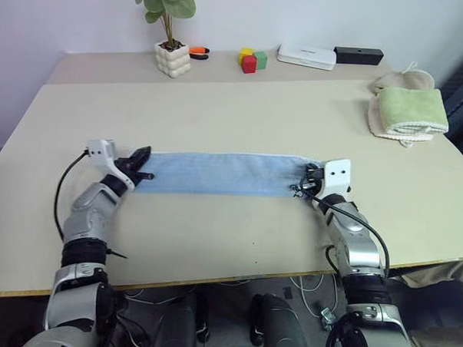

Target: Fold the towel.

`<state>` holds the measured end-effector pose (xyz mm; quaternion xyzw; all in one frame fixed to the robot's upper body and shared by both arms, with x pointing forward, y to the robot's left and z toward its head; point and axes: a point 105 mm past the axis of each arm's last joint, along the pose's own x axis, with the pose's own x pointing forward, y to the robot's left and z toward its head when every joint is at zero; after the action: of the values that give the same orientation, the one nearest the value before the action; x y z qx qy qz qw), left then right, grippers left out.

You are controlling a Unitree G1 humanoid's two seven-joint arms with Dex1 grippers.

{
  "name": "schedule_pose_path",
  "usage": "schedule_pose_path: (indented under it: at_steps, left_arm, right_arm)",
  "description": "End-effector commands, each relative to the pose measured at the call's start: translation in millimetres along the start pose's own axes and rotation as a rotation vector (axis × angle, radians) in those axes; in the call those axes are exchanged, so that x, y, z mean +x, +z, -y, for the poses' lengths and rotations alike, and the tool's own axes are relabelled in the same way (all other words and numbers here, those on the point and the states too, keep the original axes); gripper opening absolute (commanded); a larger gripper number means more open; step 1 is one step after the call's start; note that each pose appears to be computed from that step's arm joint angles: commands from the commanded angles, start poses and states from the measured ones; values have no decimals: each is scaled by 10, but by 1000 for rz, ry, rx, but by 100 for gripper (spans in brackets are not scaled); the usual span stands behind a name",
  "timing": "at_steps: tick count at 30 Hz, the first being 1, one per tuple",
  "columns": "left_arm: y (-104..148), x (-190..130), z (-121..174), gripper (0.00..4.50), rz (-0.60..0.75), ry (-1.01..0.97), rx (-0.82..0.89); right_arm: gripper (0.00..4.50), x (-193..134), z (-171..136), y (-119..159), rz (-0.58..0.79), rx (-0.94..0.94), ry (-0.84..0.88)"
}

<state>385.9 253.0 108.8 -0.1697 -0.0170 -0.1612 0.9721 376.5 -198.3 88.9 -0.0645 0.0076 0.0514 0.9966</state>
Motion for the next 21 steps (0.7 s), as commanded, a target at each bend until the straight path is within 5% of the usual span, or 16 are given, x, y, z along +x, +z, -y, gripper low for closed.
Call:
schedule_pose_path:
  at_steps: [1,3,8,10,21]
  left_arm:
    - [97,-55,34,25,16,-62,-5]
    - [81,-82,93,91,1,-117,-3]
    - [196,-134,233,348,-2,-231,116]
    - [209,-161,265,443,-27,-272,174]
    - [407,-415,873,448,-85,-773,313]
  right_arm:
    - [57,-61,144,86,56,73,-1]
    - [137,-78,177,134,71,106,5]
    - [398,-248,336,319,82,335,29]
    - [450,-357,357,391,78,478,61]
    - [450,-1045,253,331,-118,946,216]
